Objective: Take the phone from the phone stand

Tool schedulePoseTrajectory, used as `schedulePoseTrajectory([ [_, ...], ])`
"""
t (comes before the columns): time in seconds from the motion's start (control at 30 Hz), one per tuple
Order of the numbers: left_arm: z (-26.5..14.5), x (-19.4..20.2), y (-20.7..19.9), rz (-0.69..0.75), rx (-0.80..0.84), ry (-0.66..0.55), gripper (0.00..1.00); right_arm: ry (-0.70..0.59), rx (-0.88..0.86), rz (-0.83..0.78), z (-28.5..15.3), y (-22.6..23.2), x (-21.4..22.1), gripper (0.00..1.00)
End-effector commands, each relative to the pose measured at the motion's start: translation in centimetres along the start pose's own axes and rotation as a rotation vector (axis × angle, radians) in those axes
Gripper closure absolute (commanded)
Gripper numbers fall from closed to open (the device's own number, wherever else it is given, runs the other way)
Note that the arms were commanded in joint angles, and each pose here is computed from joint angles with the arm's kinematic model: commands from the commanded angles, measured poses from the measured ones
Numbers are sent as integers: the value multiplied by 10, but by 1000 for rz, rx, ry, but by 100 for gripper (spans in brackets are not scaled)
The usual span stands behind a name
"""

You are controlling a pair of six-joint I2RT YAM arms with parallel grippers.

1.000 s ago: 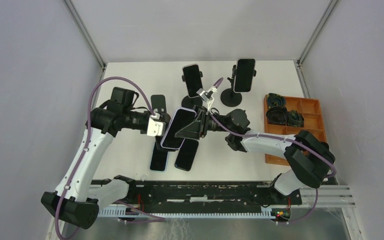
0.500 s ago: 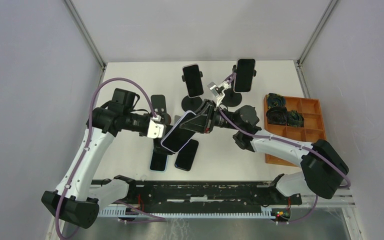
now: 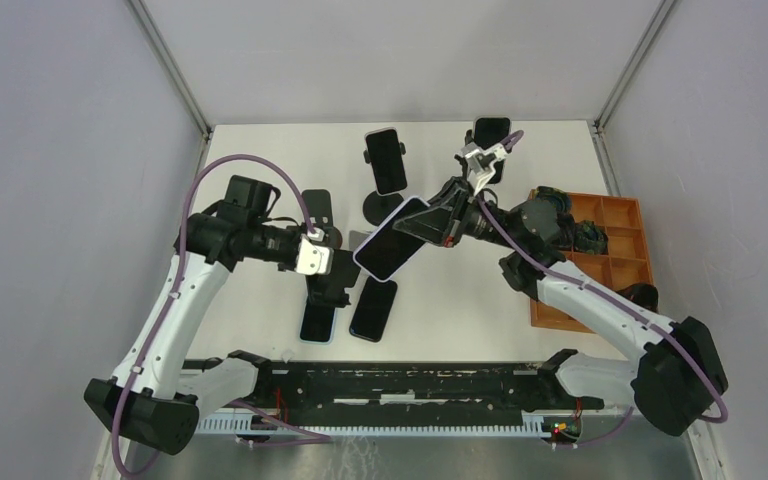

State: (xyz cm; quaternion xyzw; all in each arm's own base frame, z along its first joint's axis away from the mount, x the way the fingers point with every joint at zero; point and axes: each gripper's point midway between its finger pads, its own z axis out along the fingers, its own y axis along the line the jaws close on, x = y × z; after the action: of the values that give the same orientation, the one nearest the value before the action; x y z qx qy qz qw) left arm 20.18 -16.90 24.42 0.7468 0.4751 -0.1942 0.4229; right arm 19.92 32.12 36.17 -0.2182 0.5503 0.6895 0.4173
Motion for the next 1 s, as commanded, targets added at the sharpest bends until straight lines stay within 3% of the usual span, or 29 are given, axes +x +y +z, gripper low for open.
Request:
schedulePoseTrajectory([
  [0.0,-2,-5,4,53,-10,-16,98,-79,-57,-97,-9,36,-40,83],
  [0.23,-2,-4,4,45,-7,-6,98,-76,-20,-96,-22,29,-43,84],
  [0.37,-3,0,6,35,-8,14,98,66,189,-66,-34,-23,-22,85],
  [0.53,-8,-6,10,53,-21,11,98,277,453,13,-76,-99,51,89],
  [0.7,-11,-14,10,74,-35,-7,98,415,539,142,-108,-138,117,89],
  [0.97,-13,-19,11,87,-44,-19,98,576,619,251,-129,-176,179,90],
])
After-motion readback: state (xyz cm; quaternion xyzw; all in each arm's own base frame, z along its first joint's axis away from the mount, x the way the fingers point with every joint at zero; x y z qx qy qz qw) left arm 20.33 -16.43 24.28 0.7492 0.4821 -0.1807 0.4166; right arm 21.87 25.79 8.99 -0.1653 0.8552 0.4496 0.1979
